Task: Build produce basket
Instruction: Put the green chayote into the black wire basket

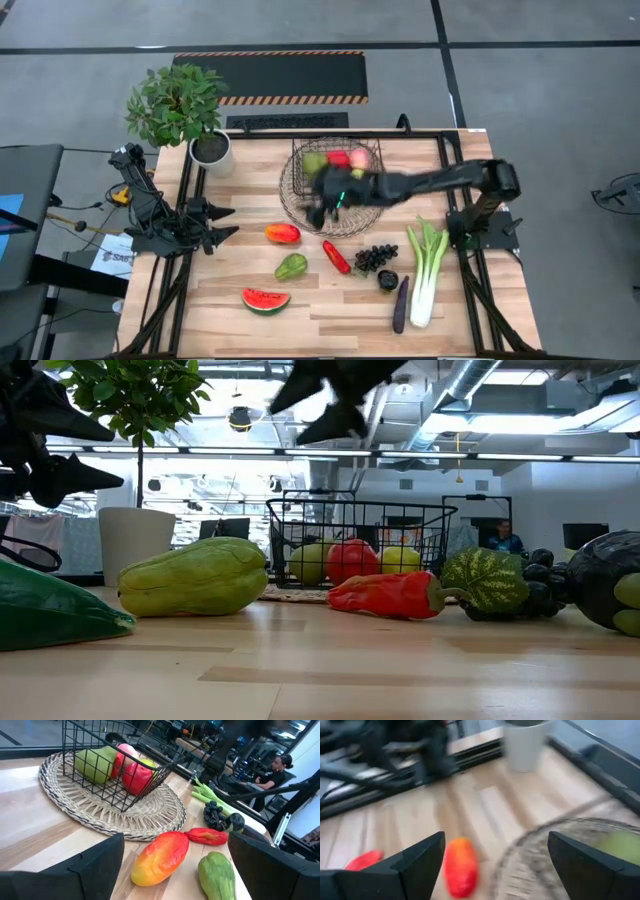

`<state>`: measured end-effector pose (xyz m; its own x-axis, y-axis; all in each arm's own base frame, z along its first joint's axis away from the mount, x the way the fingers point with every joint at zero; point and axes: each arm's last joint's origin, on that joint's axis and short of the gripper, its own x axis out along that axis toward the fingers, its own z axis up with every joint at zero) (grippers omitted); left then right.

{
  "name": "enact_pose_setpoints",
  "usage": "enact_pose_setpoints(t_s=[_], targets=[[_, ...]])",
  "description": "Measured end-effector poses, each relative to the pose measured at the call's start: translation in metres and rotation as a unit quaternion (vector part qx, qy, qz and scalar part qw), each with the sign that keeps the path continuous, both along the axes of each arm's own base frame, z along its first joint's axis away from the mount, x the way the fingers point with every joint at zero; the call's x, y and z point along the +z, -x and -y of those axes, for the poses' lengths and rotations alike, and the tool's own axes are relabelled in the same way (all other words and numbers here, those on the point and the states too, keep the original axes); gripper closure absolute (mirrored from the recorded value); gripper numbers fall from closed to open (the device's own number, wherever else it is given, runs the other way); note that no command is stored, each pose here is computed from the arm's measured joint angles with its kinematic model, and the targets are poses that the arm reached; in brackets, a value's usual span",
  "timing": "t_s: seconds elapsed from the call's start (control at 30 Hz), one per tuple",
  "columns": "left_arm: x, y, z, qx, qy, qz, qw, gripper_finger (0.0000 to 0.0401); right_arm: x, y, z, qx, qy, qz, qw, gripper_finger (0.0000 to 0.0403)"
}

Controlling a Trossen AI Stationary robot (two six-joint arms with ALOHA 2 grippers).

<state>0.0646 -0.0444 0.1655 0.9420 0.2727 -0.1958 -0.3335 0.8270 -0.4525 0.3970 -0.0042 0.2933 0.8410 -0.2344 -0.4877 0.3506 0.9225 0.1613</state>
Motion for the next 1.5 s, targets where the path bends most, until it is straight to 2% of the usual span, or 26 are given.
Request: enact_pose_setpoints(t_s=[0.1,0.2,0.37,0.5,0.6,0.73,1.1,1.37,1.5], targets=[[0.000,0.000,0.000,0.000,0.000,0.000,1.000,0.0059,-0.030,-0.022,-0.030,0.021,0.031,0.003,0.999,0.0034],[0.000,0.000,0.000,0.000,0.000,0.000,1.000,0.0059,-0.062,-0.042,-0.046,0.039,0.051,0.015,0.998,0.0034],[0.000,0.000,0.000,-0.005,0.002,-0.002,1.000,0.0059,-0.100,-0.053,-0.067,0.109,0.053,-0.015,0.992,0.0035],[0.000,0.000,0.001,-0.010,0.004,-0.005,1.000,0.0059,-0.108,-0.048,-0.080,0.153,0.062,-0.050,0.985,0.0035],[0.000,0.000,0.001,-0.010,0.004,-0.005,1.000,0.0059,-0.107,-0.048,-0.087,0.198,0.046,-0.044,0.978,0.0035],[0.000,0.000,0.001,-0.010,0.004,-0.005,1.000,0.0059,-0.111,-0.049,-0.093,0.216,0.048,-0.042,0.974,0.0035],[0.000,0.000,0.001,-0.010,0.014,-0.003,1.000,0.0059,-0.160,-0.058,-0.099,0.226,0.023,-0.070,0.971,0.0035],[0.000,0.000,0.001,-0.011,0.015,-0.004,1.000,0.0059,-0.168,-0.057,-0.102,0.213,0.002,-0.083,0.974,0.0039],[0.000,0.000,0.001,-0.011,0.018,-0.003,1.000,0.0059,-0.164,-0.055,-0.104,0.209,-0.008,-0.084,0.974,0.0067]])
